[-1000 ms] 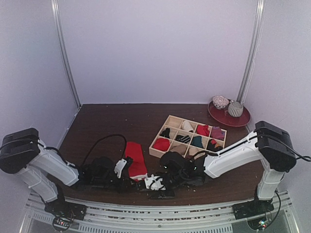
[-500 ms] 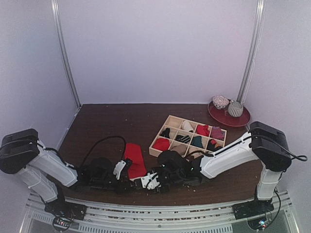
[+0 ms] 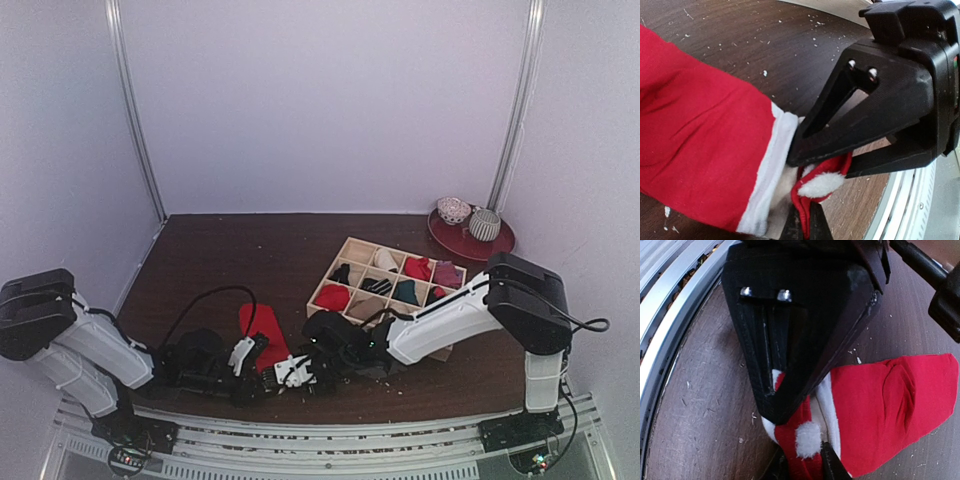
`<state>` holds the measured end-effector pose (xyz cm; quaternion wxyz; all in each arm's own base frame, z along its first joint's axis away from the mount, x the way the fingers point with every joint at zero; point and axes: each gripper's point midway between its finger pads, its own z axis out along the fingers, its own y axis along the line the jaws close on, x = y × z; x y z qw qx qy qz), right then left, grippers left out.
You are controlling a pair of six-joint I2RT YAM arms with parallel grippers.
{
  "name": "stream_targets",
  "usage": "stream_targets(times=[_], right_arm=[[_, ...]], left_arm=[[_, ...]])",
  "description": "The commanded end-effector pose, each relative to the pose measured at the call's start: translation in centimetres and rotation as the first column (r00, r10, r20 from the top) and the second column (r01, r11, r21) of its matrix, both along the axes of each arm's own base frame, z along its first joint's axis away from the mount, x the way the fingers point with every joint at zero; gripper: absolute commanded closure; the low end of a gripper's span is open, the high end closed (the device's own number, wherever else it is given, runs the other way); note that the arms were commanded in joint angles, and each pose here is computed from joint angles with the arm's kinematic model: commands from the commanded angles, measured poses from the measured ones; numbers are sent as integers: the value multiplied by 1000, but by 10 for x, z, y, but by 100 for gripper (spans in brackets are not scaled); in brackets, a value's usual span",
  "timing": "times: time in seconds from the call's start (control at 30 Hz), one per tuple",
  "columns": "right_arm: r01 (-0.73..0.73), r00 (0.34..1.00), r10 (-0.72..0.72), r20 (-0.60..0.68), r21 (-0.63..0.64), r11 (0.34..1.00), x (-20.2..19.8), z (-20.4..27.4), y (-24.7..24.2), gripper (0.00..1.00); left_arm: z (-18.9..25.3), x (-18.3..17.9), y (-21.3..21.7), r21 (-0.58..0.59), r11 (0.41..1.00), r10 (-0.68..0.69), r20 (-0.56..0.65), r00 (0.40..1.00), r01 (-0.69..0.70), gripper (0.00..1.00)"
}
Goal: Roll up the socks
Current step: Roll a pair of socks at the center of the board.
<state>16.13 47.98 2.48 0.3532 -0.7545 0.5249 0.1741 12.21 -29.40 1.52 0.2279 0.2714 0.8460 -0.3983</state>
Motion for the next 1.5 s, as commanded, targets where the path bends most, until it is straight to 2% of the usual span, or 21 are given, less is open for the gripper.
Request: stream_targets(times=[0.0,0.03,0.1,0.13,0.17,0.2,0.23,0.4,0.53,0.6,0.67,0.8,0.93,1.13,1.3,1.47], right_arm=[[79,973,-125,-193,-229,970,-12,-48,-35,83],[75,958,-140,-250,-253,964,-20,-51,-40,84],[52,912,-163,-377,-290,956,-40,-54,-48,84],[48,881,-183,-436,-302,952,-48,-55,-51,84],[53,850,-215,-482,-327,944,-53,-58,-55,84],[67,816,-257,-518,-357,932,-56,-62,-58,84],[70,782,-294,-550,-390,918,-60,-66,-63,84],[88,593,-462,-659,-517,851,-67,-76,-75,84],[121,416,-542,-730,-546,829,-55,-65,-70,83],[140,354,-577,-736,-568,811,-48,-63,-70,83],[143,325,-602,-729,-591,794,-44,-64,-73,84],[130,291,-637,-714,-630,765,-44,-71,-77,83],[132,262,-655,-709,-646,752,-43,-77,-80,84],[143,255,-660,-707,-648,749,-39,-80,-81,84],[139,248,-660,-709,-648,748,-39,-80,-83,84],[131,238,-659,-714,-649,750,-40,-80,-84,84]], left_arm=[[-59,-30,50,261,965,5,-132,991,30,100],[-56,-26,50,264,964,8,-104,995,20,100],[-40,-8,47,249,968,35,-1,999,-34,84],[-30,0,46,242,969,43,55,998,-55,81],[-17,8,45,225,971,51,116,992,-76,76],[-6,16,47,216,971,61,176,983,-99,65],[16,26,40,180,977,70,242,968,-115,61],[99,43,41,-23,989,138,495,858,-146,49],[111,21,43,-125,991,110,621,776,-41,46],[114,16,41,-145,989,108,651,751,-17,44],[115,11,32,-139,990,78,674,734,22,42],[92,11,15,-11,999,-16,692,721,33,43],[83,7,-4,33,998,-66,733,677,61,40],[72,2,-29,84,991,-130,771,623,102,38],[52,2,-32,138,985,-174,759,628,106,37],[32,2,-29,163,983,-181,716,674,91,46]])
